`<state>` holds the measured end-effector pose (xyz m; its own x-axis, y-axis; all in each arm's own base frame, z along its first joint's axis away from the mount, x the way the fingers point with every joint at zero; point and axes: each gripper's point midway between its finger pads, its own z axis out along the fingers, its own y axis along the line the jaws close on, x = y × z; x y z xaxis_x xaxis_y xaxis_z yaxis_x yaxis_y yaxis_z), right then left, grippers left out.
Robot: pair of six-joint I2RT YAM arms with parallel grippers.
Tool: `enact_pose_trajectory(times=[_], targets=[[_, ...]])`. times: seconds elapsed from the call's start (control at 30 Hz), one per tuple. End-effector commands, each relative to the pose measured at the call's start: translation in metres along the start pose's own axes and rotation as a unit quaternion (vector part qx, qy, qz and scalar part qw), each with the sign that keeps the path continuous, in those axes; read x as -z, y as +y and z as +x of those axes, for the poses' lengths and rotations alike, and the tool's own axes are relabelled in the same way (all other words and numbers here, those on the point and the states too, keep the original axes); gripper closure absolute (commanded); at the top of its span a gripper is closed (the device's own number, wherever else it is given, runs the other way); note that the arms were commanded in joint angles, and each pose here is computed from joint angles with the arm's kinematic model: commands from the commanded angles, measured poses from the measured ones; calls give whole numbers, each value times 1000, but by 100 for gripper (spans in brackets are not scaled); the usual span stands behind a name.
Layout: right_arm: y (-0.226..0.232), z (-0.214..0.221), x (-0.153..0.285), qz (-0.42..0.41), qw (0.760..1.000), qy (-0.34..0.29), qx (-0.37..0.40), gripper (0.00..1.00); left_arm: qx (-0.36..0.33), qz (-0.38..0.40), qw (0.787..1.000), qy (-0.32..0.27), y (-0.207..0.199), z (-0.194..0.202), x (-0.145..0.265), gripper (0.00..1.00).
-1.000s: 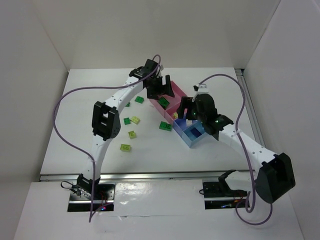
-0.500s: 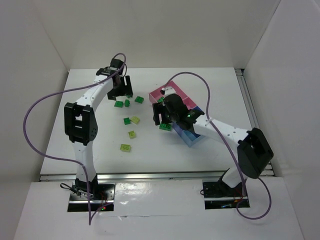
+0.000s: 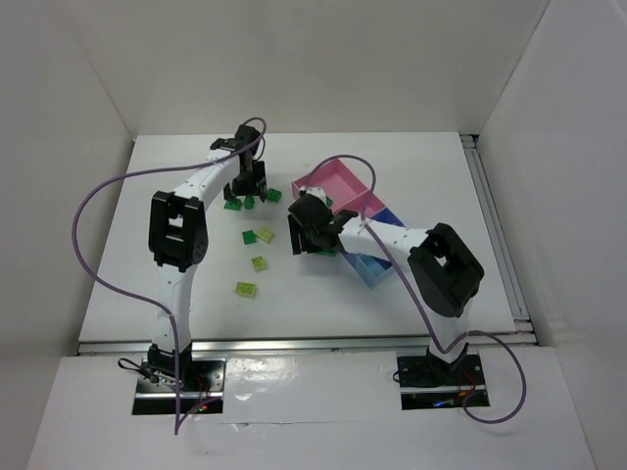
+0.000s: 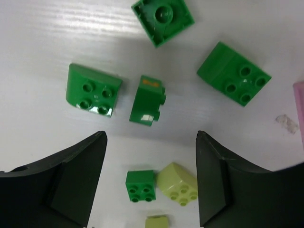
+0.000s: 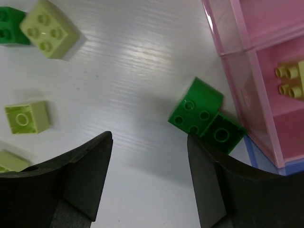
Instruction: Sort the legos into containers by color
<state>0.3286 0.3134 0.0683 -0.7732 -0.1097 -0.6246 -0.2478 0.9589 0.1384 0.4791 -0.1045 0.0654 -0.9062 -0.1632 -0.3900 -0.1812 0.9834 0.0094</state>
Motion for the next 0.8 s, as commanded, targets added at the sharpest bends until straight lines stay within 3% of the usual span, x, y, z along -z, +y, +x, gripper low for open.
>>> enact_pose_trajectory(times=[0.0,0.33,0.47,0.6,0.63,0.77], targets=[[-9,-12,1,40,997,-8,-65,29,-18,-12,1000,-8,2,-13,-15,22],[-30,6,-22,96,990,15,-105,29,-20,-1,1000,10,-5,-8,-27,42],[-23,-1,-27,82,991,6,-104,29,-21,6,1000,19,-7,-3,-31,51],[-21,2,-29,83,994,5,-74,33,-20,14,1000,14,-8,-3,-22,63],[-23,1,-29,87,994,2,-69,33,-20,14,1000,14,-7,-2,-20,72],[-24,-1,-34,90,994,-4,-57,34,-18,26,999,8,-11,-6,-11,82]])
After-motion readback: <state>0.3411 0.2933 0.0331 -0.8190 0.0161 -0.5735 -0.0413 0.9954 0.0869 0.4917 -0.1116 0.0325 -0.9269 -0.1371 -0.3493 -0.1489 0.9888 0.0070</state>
